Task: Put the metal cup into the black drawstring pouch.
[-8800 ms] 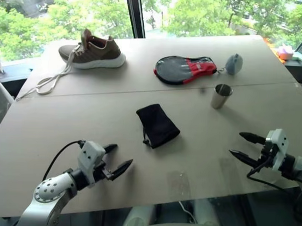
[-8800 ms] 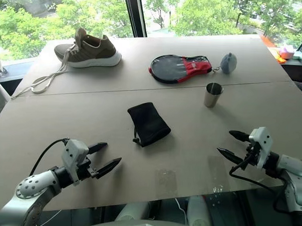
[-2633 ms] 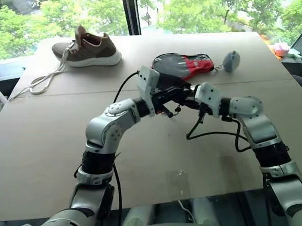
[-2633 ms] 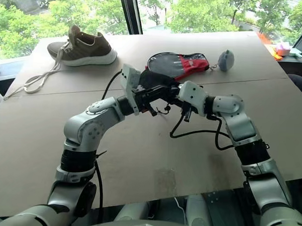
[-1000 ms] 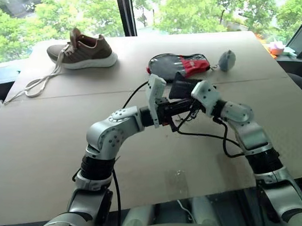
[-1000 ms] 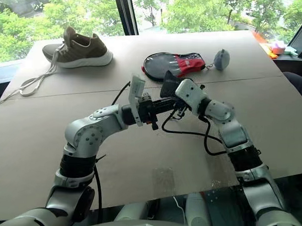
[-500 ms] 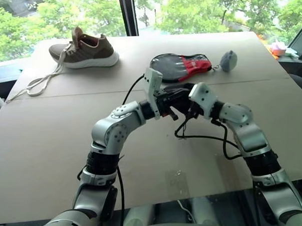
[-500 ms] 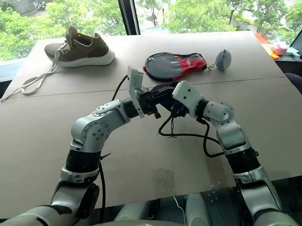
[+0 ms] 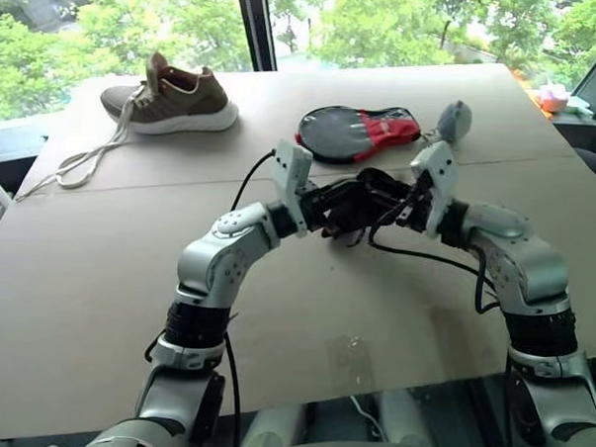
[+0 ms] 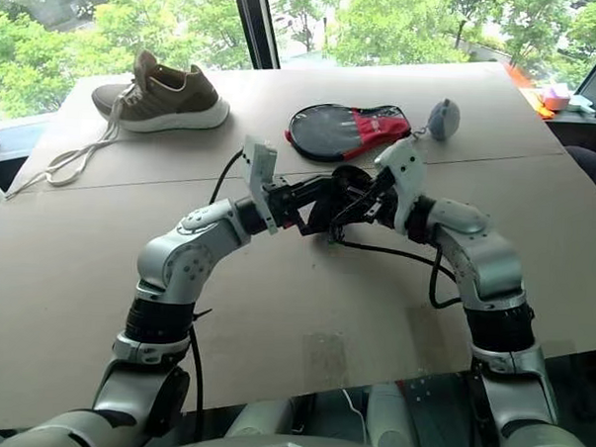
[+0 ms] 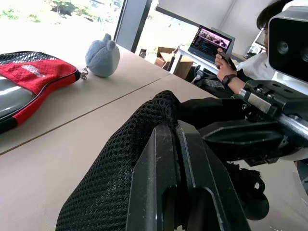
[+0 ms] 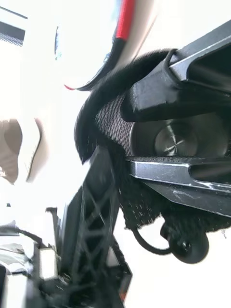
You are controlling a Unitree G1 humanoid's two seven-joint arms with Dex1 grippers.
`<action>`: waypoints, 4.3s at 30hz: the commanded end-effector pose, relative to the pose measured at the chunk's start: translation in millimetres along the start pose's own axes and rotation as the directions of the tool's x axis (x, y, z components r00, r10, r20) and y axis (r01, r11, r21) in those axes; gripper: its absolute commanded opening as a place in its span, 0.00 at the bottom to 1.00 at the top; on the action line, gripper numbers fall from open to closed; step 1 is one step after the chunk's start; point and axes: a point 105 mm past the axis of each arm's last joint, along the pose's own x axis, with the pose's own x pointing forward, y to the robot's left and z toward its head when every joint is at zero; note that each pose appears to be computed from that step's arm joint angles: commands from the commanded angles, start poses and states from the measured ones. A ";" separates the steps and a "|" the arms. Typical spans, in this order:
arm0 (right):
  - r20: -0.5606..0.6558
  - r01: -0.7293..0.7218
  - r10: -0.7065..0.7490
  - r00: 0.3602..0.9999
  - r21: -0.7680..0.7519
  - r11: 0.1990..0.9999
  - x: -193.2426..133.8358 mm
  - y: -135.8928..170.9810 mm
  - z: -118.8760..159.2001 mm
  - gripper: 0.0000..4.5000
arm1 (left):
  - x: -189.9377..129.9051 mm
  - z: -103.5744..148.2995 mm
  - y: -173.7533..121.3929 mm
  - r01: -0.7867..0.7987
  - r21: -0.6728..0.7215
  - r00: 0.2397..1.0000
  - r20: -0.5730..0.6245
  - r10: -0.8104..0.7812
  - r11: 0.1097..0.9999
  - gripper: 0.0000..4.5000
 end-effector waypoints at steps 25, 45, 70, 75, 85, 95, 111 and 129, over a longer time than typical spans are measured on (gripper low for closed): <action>-0.077 0.077 -0.076 0.994 0.012 0.997 -57.1 13.5 -34.4 0.25 | -60.0 80.5 40.9 -0.223 0.006 0.960 0.173 0.218 0.975 0.00; -0.043 0.094 -0.092 0.995 0.039 0.995 -44.6 25.7 -37.3 0.25 | 14.5 -3.7 -4.1 -0.089 -0.078 0.996 -0.023 0.087 0.993 0.00; -0.093 0.409 -0.424 0.901 -0.145 0.901 -59.7 -55.8 -48.0 0.24 | -65.1 -1.5 62.5 -0.359 0.041 0.933 -0.001 0.359 0.933 1.00; -0.092 0.405 -0.438 0.894 -0.248 0.880 -37.5 -70.3 -52.0 0.24 | -62.9 -1.7 65.9 -0.375 0.043 0.927 0.013 0.375 0.926 1.00; 0.135 -0.172 0.175 0.975 -0.027 0.985 9.0 47.2 -6.1 0.24 | -76.3 -0.2 74.3 -0.424 0.061 0.906 0.014 0.424 0.904 1.00; -0.057 0.214 -0.223 0.973 -0.134 0.968 -1.4 -27.9 -45.1 0.24 | -105.4 26.3 98.8 -0.501 0.124 0.865 0.064 0.497 0.856 1.00; -0.082 -0.045 0.038 0.996 -0.091 0.995 31.9 33.8 -50.6 0.24 | -132.7 18.3 15.6 0.278 0.255 0.882 -0.451 -0.140 0.926 1.00; -0.266 0.032 -0.096 0.959 -0.235 0.972 10.6 -4.3 -72.2 0.24 | -157.1 17.1 21.6 0.241 0.241 0.883 -0.457 -0.109 0.940 1.00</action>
